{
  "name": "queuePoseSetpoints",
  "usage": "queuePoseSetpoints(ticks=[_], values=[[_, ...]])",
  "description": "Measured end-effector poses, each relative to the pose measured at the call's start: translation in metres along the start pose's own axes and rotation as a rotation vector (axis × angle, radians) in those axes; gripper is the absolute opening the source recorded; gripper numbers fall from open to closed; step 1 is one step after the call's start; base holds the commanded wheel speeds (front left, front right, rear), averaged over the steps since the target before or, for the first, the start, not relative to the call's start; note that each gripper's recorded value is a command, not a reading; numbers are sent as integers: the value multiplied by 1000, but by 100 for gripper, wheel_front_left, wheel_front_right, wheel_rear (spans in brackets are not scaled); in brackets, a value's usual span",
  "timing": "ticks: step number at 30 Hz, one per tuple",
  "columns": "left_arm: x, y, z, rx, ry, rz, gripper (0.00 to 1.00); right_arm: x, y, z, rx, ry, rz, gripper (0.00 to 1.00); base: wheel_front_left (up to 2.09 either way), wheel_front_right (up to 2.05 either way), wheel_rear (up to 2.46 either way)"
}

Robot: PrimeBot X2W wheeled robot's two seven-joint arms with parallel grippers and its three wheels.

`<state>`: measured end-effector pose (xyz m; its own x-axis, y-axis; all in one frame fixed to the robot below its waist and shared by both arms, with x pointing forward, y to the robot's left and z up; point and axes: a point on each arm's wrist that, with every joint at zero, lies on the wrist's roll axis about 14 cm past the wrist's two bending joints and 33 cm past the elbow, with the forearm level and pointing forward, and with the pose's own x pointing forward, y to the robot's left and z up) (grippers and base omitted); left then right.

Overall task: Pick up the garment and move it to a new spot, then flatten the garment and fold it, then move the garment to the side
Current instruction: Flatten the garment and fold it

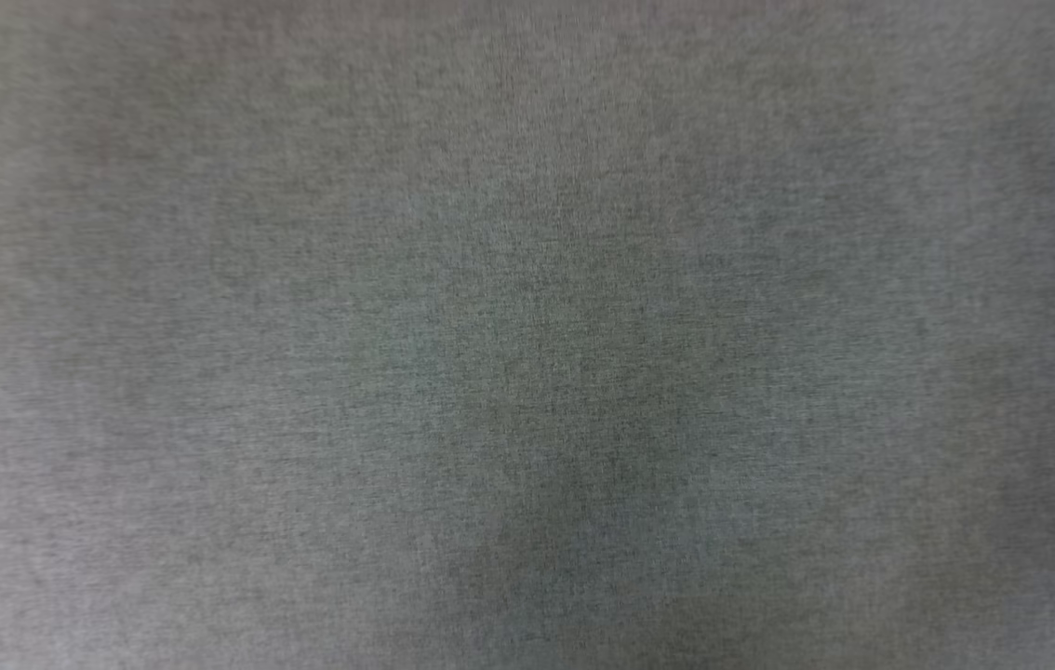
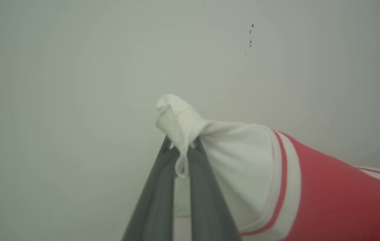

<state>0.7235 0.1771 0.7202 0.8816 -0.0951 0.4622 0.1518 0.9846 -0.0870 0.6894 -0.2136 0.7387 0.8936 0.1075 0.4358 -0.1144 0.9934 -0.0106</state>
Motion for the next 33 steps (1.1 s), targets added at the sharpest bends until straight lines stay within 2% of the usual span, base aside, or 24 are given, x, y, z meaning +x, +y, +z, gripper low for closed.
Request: queuePoseSetpoints(ticks=[9, 16, 21, 25, 33], values=[[-18, 15, -101, -53, 176, 35, 0, 4, 22, -90, 39, 149, 47, 0, 0, 0, 0], [-53, 17, -154, -109, 303, 54, 0, -19, 32, -149, 66, 313, 53, 0, 0, 0, 0], [-89, 16, -170, -149, 376, 71, 0, -59, 33, -180, 84, 448, 46, 0, 0, 0, 0], [-135, 13, -181, -172, 458, 88, 0, -106, 37, -197, 123, 551, 40, 0, 0, 0, 0], [-245, 7, -176, -225, 600, 140, 0, -205, 41, -189, 151, 680, 38, 0, 0, 0, 0]])
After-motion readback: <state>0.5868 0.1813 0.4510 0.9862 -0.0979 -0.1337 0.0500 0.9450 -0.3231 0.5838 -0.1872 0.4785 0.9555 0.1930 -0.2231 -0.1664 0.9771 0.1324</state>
